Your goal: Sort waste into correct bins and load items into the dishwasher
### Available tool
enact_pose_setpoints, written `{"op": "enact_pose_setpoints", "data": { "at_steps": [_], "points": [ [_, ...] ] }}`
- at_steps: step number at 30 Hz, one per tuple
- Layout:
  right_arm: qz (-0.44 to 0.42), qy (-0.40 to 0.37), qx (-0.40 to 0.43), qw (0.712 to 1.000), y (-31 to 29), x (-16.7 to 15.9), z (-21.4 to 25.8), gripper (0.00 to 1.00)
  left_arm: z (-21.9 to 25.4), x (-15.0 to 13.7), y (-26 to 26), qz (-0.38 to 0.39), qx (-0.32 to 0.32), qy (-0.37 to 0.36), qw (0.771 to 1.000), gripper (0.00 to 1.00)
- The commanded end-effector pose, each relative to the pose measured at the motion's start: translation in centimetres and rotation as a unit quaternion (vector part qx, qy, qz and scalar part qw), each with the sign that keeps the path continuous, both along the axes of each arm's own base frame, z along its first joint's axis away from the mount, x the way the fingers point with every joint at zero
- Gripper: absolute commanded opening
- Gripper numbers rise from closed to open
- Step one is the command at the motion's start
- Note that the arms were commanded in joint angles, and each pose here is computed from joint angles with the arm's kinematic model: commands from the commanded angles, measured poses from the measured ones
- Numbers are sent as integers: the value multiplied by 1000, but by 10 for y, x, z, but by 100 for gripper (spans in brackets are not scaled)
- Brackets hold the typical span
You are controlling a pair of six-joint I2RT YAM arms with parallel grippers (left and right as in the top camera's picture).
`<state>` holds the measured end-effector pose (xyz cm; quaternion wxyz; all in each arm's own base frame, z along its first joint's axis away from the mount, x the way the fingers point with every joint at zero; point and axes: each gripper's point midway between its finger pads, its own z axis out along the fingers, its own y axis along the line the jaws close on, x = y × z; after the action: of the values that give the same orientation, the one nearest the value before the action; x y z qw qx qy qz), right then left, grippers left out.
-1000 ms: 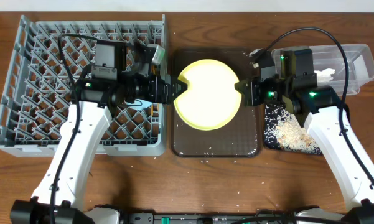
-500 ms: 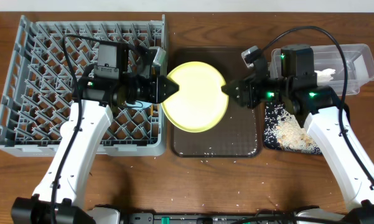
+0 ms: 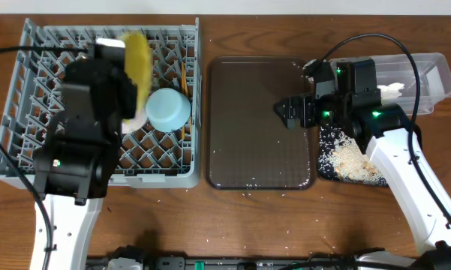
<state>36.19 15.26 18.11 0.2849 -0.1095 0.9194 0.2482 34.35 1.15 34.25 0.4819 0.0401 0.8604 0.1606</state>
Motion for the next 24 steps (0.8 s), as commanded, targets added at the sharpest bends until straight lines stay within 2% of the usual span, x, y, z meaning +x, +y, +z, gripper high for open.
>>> {"op": "enact_pose_setpoints", "data": {
  "at_steps": [1,8,14,17,24],
  "points": [
    [-25,-2,-13,1000,-8,0,3,99,5,8,45,43,173,40,983,7],
    [-35,11,-30,999,-14,-3,-4,99,-54,32,83,85,171,131,973,8],
    [-39,15,-37,998,-17,-4,-6,99,-76,69,91,93,183,130,970,7],
    [-39,18,-38,998,-17,-6,-7,99,-84,70,105,126,206,147,959,7],
    [-39,23,-39,998,-18,-7,-8,99,-108,72,124,129,190,177,957,7]
  ]
}}
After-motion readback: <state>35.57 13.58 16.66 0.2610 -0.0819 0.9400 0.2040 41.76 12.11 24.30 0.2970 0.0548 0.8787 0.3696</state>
